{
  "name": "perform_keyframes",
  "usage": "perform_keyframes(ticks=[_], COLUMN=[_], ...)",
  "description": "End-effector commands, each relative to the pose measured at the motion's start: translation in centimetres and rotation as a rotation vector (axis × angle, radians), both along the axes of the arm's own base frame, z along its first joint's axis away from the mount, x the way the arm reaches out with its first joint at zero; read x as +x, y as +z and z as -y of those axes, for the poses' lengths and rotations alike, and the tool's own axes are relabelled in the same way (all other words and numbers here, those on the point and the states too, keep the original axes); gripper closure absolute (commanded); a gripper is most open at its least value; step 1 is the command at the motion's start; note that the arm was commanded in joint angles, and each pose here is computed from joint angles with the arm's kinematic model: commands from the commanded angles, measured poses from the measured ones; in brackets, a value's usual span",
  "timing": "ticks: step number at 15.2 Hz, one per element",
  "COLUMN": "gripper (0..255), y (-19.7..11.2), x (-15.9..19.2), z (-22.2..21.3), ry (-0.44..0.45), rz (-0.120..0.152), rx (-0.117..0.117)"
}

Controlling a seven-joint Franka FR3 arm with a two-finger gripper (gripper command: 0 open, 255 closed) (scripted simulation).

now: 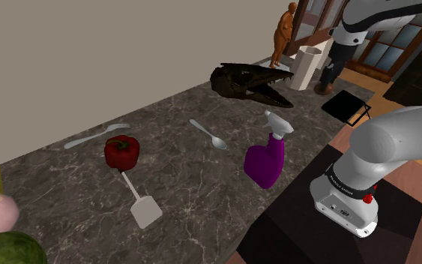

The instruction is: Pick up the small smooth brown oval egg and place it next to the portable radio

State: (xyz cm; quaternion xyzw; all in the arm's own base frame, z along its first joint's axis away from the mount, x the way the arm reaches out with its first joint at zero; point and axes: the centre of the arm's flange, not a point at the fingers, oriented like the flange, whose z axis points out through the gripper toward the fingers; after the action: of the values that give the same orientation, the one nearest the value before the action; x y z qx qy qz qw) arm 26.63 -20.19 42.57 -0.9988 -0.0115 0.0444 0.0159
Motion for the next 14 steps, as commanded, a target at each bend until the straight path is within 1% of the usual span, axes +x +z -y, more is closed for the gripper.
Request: perform_keyframes(ticks=[1,14], gripper=[255,255], y=[-1.1,-7.9], x=[0.0,0.0], z=[0.0,0.0], ry=[0.000,0.000], rz=[0.001,0.001], rx=[0.000,0.000])
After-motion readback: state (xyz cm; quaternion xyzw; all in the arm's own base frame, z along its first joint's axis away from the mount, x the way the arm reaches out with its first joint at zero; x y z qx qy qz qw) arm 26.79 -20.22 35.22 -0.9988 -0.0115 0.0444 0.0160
